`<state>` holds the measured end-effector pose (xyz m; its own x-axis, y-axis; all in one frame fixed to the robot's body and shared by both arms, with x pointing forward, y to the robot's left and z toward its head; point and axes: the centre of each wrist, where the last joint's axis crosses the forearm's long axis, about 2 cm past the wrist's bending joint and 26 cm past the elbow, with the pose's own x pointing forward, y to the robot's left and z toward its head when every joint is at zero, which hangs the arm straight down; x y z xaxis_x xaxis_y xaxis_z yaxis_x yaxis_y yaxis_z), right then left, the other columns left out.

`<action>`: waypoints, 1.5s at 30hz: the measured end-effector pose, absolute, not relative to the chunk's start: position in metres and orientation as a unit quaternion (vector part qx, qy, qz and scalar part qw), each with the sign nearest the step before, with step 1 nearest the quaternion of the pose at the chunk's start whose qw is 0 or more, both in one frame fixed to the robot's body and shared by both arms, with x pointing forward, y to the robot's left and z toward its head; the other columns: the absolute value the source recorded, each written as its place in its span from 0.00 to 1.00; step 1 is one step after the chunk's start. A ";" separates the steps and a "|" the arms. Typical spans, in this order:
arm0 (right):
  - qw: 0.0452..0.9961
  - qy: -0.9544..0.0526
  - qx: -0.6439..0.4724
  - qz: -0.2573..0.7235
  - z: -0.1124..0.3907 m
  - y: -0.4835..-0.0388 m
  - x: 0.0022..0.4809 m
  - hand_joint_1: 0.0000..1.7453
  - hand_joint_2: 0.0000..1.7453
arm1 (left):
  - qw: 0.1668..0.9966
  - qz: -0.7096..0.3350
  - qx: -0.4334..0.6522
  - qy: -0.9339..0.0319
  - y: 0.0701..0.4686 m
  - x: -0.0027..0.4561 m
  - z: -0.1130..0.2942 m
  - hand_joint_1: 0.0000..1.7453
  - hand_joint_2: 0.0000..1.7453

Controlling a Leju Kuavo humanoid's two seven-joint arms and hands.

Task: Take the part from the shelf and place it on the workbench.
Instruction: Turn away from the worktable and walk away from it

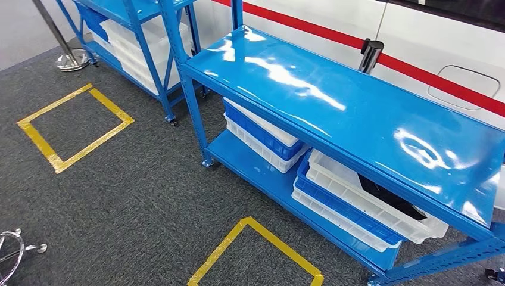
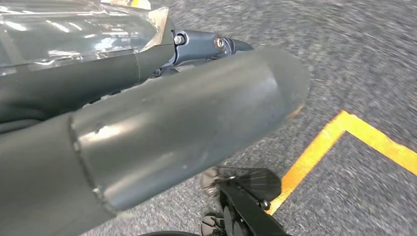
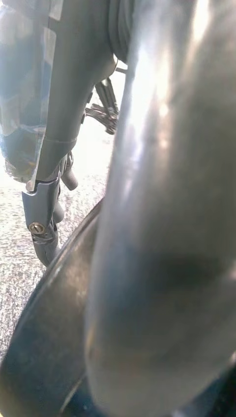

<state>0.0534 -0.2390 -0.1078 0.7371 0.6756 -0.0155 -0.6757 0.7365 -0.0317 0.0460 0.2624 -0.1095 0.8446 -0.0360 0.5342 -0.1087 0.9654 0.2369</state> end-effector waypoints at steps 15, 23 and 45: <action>0.932 -0.002 -0.020 0.362 -0.108 -0.242 0.055 0.00 0.00 | 0.954 0.017 0.127 -0.272 0.261 0.047 -0.109 0.00 0.00; 0.932 0.002 -0.019 0.363 -0.108 -0.241 0.053 0.00 0.00 | 0.953 0.017 0.126 -0.274 0.261 0.049 -0.109 0.00 0.00; 0.929 -0.010 -0.026 0.368 -0.108 -0.242 0.057 0.00 0.00 | 0.957 0.020 0.116 -0.264 0.259 0.046 -0.109 0.00 0.75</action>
<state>0.0572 -0.2418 -0.1075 0.7284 0.6851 0.0000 -0.6841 0.7273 -0.0556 0.0460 0.2594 -0.1095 0.8598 -0.0237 0.5102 -0.0986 0.9724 0.2115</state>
